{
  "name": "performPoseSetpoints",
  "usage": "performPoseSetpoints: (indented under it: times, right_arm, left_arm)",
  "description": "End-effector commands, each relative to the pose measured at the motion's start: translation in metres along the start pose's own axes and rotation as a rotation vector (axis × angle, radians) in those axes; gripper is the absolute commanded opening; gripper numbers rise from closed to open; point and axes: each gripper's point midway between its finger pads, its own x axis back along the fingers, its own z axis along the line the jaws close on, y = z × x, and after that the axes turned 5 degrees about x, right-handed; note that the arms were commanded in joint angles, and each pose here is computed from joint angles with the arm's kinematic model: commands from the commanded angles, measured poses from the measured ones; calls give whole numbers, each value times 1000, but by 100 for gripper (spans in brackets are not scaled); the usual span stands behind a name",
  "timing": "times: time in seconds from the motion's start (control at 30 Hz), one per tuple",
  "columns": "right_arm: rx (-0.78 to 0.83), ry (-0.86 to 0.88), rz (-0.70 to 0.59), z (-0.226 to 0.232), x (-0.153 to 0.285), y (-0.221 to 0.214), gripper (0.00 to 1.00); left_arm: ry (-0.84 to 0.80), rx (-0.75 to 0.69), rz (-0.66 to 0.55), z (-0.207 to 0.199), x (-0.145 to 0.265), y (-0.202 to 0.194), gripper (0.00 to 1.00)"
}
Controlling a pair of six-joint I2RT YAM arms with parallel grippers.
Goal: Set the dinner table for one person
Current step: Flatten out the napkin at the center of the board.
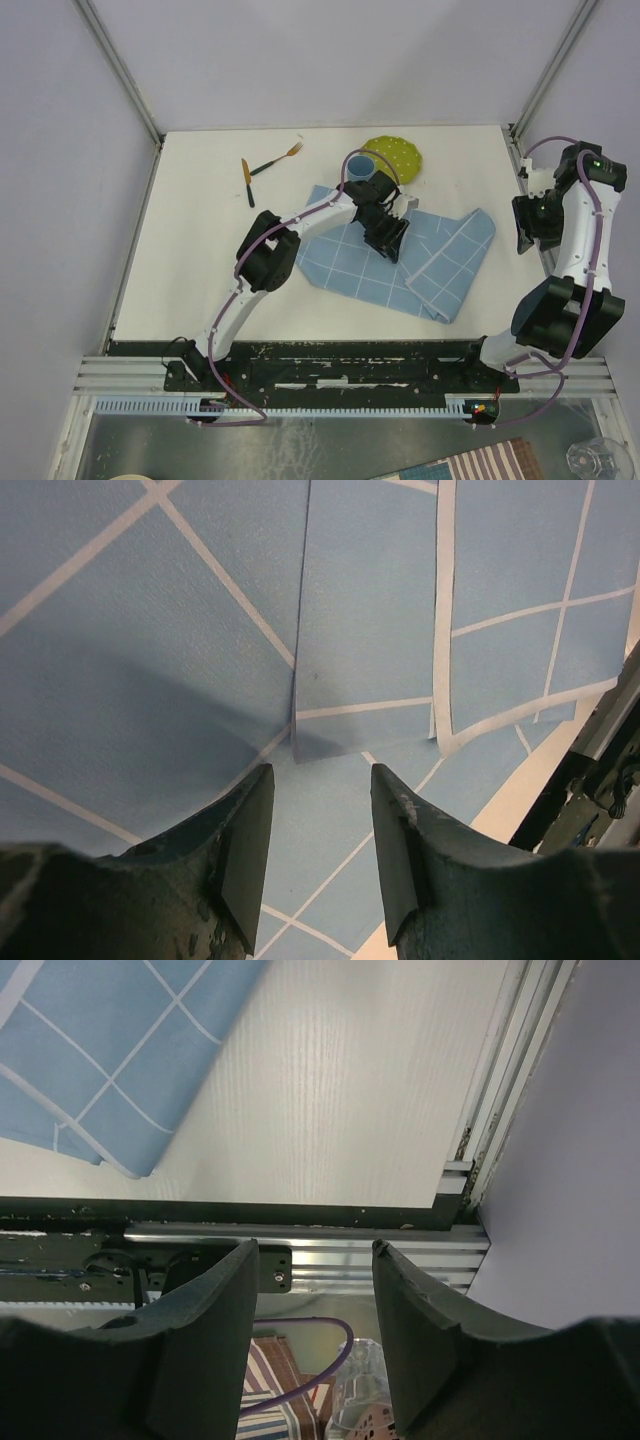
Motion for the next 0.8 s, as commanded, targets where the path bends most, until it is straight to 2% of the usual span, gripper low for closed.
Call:
performPoseSetpoints:
  times: [0.0,0.13,0.6,0.63,0.67,0.73,0.77]
  right_arm:
    - [30,-38,-8,-2,8,-9,57]
    - [43,-56,11,-2,6,-18,57]
    - [38,-56,10,0,6,-19,57]
    - [37,-58,8,-1,6,-19,57]
    - [37,-61,9,-2,6,-19,57]
    - [33,-67,11,-3,5,-19,57]
    - [32,-71,10,-3,6,-19,56]
  left_arm:
    - [-28,5,-37,-8,-5,15,51]
    - [-47,-18,-31,-20,-10,13,52]
    - [38,-13,48,-15,-45,-13,50]
    - [38,-13,51,-15,-46,-14,46]
    - [41,-13,53,-14,-46,-15,38]
    - [46,-21,53,-14,-45,-15,11]
    - [53,-27,50,-13,-44,-13,4]
